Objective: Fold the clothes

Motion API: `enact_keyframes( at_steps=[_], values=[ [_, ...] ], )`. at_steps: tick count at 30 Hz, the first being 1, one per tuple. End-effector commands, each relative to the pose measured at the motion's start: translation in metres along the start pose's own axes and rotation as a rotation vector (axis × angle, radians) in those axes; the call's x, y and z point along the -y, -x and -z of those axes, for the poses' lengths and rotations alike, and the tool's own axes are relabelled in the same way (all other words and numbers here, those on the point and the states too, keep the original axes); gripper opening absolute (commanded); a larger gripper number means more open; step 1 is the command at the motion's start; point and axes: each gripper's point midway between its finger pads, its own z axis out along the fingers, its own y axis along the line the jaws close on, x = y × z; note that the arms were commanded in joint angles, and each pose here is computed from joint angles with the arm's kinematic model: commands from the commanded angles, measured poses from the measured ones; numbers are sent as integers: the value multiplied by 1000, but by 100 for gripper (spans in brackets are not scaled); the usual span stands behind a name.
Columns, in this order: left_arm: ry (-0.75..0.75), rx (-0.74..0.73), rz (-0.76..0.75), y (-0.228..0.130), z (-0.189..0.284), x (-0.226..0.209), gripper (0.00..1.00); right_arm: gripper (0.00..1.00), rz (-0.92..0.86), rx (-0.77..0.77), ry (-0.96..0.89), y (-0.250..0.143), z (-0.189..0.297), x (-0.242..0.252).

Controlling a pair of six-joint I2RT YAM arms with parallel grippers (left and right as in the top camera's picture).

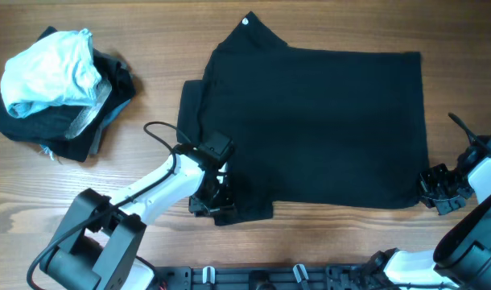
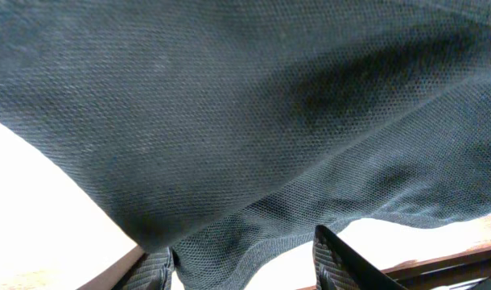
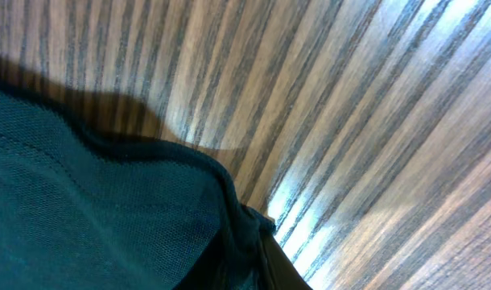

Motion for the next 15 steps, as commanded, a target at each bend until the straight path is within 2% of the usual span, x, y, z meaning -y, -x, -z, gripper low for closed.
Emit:
enact_keyframes(
  at_steps=[1,2,3,4,5,8,10,12,15],
  values=[
    [23,10,-6,-1,-4,-5,56,13,11,-69,50,-16,-12,-8],
    [31,11,-5,-2,-6,-8,49,13,11,-69,50,-16,-12,-8],
    [35,5,-3,-4,-8,-10,33,13,11,-69,50,-16,-12,-8],
    [45,-9,3,-7,-8,-13,12,13,11,-69,50,-16,-12,-8],
    [48,-20,9,-10,-7,-14,4,13,11,-69,50,-16,-12,-8],
    [-24,-112,71,-22,3,-8,4,12,10,-75,47,-16,-10,-8],
    [-54,-116,107,-19,18,-7,4,11,15,-84,43,-17,-5,-8],
    [-88,-73,111,-8,37,-3,4,10,45,-92,60,-17,3,-11],
    [-185,85,82,21,82,13,4,9,76,-62,112,-13,26,-21]
  ],
)
